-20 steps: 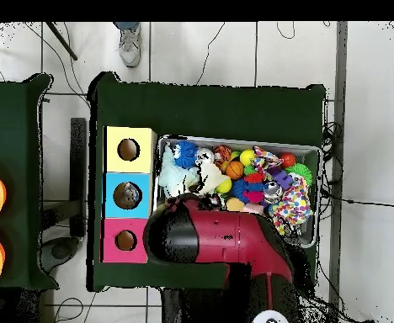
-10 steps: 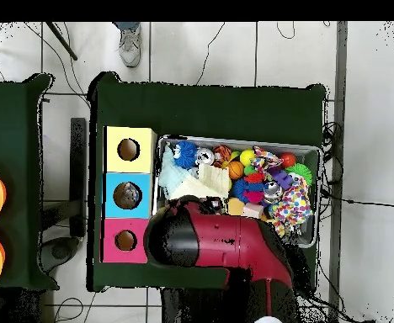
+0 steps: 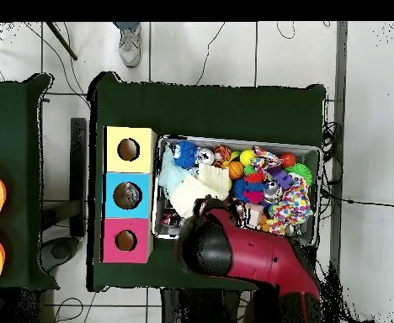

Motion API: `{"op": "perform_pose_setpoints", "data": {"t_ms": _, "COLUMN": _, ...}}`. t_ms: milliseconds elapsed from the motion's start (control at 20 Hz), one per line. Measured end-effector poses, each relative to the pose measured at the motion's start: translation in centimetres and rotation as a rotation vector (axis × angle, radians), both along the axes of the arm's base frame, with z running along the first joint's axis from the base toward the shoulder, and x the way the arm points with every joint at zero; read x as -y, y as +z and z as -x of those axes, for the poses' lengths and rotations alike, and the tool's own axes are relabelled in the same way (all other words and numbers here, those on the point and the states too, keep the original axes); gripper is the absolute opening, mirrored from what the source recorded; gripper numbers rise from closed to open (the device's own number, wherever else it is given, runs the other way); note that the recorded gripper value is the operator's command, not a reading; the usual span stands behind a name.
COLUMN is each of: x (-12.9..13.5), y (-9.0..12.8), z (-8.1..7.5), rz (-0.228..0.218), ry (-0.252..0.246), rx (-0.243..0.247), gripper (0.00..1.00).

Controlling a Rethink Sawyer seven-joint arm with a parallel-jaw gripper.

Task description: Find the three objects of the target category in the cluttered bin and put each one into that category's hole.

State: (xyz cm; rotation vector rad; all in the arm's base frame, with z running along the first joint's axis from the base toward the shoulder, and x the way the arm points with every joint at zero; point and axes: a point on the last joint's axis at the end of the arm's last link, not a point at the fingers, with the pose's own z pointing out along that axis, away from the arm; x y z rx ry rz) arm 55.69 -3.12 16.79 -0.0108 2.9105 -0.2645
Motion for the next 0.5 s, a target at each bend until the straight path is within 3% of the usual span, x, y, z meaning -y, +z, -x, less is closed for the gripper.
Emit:
{"op": "perform_pose_setpoints", "data": {"t_ms": 250, "x": 3.3, "y": -2.3, "z": 2.3, "rz": -0.01, "ry": -0.066, "rx": 0.006, "gripper": 1.0}}
{"op": "perform_pose_setpoints", "data": {"t_ms": 500, "x": 5.6, "y": -5.4, "z": 5.7, "rz": -0.033, "ry": -0.133, "rx": -0.031, "gripper": 1.0}}
